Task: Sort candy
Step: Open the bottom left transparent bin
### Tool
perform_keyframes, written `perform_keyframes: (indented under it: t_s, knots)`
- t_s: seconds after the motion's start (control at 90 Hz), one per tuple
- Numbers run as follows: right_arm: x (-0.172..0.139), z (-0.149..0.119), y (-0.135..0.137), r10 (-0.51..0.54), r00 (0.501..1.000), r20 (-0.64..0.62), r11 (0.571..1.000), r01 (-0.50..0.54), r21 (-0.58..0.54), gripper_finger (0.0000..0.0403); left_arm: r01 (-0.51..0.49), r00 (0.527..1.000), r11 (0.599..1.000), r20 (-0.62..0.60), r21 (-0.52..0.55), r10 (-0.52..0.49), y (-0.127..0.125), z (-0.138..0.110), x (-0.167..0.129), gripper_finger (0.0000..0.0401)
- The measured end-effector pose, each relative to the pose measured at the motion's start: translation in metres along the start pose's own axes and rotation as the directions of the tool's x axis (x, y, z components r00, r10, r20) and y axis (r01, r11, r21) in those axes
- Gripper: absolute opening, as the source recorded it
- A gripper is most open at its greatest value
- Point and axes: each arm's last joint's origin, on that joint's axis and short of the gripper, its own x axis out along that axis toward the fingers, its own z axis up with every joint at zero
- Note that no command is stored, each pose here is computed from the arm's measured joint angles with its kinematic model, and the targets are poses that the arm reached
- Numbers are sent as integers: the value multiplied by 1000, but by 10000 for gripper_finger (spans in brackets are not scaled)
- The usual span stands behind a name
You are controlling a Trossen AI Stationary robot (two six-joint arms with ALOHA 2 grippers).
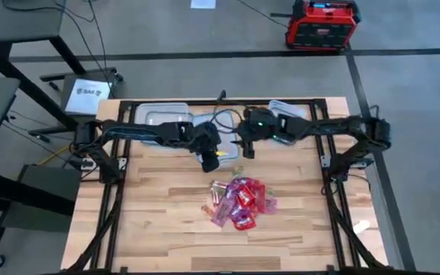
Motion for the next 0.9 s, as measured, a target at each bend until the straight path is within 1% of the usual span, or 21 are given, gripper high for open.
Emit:
perform_keyframes:
  t_s: [0.056,0.111,0.222,0.344,0.4,0.5,0.556,0.644,0.711,0.778,0.822,0.9]
  knots:
    - [10,-2,-5,1,999,-33,1000,0,10,177,-28,999,999,-27,-24,27,0,-11,6,123]
    - [17,-1,-8,1,999,-49,1000,0,16,177,-28,999,998,17,-53,29,0,-11,8,123]
    - [28,-11,-8,33,989,-147,999,-29,27,177,-33,999,997,27,-68,35,4,-13,11,123]
    - [20,-12,-5,62,975,-212,996,-46,79,177,-53,998,998,39,-39,54,14,-9,12,123]
    - [14,-12,-1,104,969,-226,991,-81,109,177,-64,997,997,42,-32,66,21,-8,13,123]
    - [2,-7,10,196,957,-215,977,-173,120,177,-92,994,996,53,-13,92,34,-5,14,123]
    - [-3,-1,16,217,959,-182,974,-201,101,177,-106,992,994,68,-1,106,40,-3,15,123]
    - [-13,9,22,220,967,-126,975,-214,63,177,-147,983,989,113,4,146,49,3,15,123]
    - [-22,16,24,216,972,-89,976,-215,22,177,-201,971,980,132,8,198,55,7,13,123]
    - [-35,23,26,213,975,-58,977,-213,6,177,-255,957,967,146,-2,252,60,13,9,123]
    - [-45,26,26,211,976,-43,977,-211,4,177,-273,949,962,160,-16,272,61,18,6,123]
    - [-61,28,27,202,979,-26,979,-202,19,177,-265,946,964,186,-34,267,60,26,-2,123]
